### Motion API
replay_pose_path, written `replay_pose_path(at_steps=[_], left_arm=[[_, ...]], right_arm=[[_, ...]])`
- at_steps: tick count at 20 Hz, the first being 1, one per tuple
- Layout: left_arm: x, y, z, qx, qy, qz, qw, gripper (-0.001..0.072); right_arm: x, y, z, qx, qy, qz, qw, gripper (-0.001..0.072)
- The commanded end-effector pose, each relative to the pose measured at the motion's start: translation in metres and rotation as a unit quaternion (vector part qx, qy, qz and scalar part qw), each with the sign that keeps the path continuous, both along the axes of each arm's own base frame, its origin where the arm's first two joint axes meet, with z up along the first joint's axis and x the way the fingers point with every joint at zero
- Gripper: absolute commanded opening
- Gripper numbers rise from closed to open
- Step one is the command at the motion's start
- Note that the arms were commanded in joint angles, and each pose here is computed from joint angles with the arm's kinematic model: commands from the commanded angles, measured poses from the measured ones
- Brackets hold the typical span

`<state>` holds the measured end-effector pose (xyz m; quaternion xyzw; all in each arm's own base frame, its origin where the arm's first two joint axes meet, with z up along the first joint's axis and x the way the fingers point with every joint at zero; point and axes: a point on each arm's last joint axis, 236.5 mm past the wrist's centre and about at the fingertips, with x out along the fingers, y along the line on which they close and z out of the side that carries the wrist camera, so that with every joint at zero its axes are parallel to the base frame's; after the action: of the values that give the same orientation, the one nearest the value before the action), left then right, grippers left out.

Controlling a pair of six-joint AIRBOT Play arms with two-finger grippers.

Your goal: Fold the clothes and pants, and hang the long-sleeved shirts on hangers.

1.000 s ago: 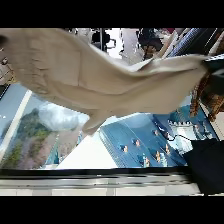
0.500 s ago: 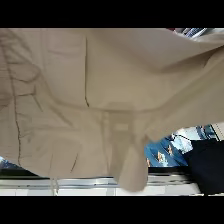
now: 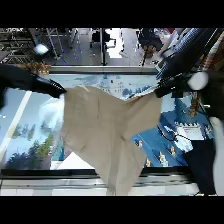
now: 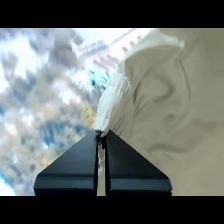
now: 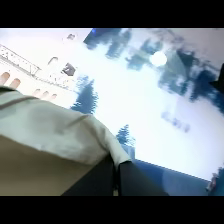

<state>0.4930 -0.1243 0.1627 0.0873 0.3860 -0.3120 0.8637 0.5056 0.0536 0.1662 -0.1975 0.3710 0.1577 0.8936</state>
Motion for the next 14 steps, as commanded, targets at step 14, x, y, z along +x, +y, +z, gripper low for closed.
replay_pose_path(at_steps=[14], left_arm=[[-0.027,0.073,-0.111,0.06,0.175,-0.089,0.979,0.0012]], right_arm=[[-0.232,0.106,-0.021,0.168,0.396,0.104,0.897,0.0012]])
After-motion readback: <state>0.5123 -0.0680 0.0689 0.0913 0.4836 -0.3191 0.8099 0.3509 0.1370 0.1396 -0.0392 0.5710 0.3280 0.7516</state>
